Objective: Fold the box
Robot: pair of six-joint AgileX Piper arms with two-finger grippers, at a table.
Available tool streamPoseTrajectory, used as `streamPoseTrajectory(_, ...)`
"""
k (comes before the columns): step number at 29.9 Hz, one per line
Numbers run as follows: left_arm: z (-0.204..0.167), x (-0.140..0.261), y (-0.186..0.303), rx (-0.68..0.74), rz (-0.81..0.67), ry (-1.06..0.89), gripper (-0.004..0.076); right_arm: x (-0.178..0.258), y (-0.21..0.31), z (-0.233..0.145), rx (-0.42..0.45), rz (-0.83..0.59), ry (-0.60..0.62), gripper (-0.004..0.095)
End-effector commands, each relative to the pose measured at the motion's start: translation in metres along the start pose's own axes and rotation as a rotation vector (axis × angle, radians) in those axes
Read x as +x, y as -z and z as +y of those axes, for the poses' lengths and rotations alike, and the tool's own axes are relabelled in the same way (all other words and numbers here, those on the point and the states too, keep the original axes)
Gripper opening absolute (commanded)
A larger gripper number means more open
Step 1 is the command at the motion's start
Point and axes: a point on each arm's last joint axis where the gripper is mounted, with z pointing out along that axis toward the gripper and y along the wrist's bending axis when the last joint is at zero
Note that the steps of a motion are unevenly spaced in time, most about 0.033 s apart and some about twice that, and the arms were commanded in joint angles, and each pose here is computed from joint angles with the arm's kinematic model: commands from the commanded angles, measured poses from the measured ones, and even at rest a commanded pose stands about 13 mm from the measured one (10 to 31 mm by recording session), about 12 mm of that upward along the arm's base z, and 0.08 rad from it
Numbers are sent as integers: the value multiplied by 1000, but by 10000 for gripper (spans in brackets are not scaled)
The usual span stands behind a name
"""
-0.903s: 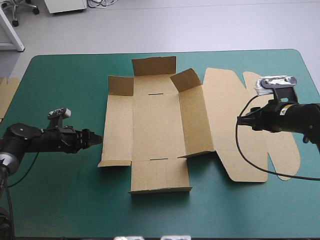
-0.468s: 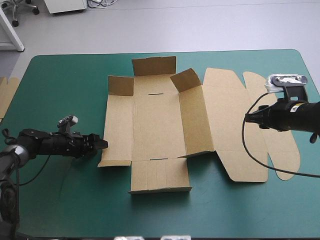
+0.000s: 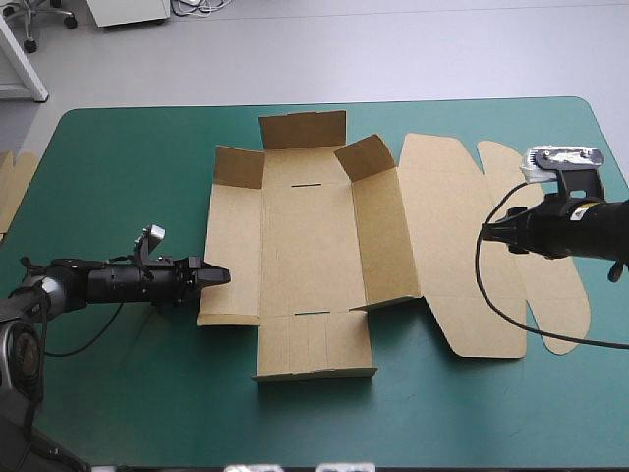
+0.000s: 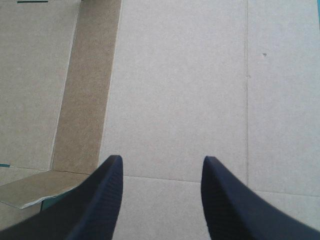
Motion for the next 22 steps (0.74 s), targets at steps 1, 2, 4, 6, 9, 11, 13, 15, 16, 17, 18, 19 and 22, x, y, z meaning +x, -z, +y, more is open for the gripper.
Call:
streamPoseTrajectory(1, -27, -6, 3, 111, -53, -50, 419, -10, 14, 2, -1, -94, 8, 459)
streamPoseTrajectory(2, -30, -4, -1, 116, -41, -60, 419, -10, 14, 2, -1, -94, 8, 459)
streamPoseTrajectory(4, -35, -2, -10, 96, -27, -82, 419, -10, 14, 2, -1, -94, 8, 459)
streamPoseTrajectory(6, -36, -2, -18, 43, -29, -107, 419, -9, 14, 2, -2, -90, 8, 459)
streamPoseTrajectory(9, -36, -2, -25, -15, -38, -132, 419, -9, 14, 2, -3, -81, 8, 459)
streamPoseTrajectory(11, -37, -3, -24, -14, -51, -128, 419, -8, 14, 2, -5, -74, 8, 459)
streamPoseTrajectory(13, -36, -5, -23, -29, -66, -130, 419, -7, 14, 2, -6, -67, 8, 459)
streamPoseTrajectory(15, -35, -8, -23, -50, -83, -134, 419, -7, 14, 2, -6, -68, 8, 459)
streamPoseTrajectory(16, -36, -10, -22, -53, -93, -138, 419, -7, 14, 2, -6, -66, 8, 459)
streamPoseTrajectory(17, -37, -12, -22, -51, -98, -139, 419, -7, 14, 2, -6, -63, 8, 459)
streamPoseTrajectory(18, -38, -14, -21, -52, -105, -146, 419, -7, 14, 2, -6, -63, 8, 459)
streamPoseTrajectory(19, -40, -17, -20, -51, -113, -153, 419, -7, 14, 2, -6, -63, 8, 459)
streamPoseTrajectory(22, -46, -27, -17, -62, -141, -191, 415, -7, 14, 2, -6, -63, 8, 459)
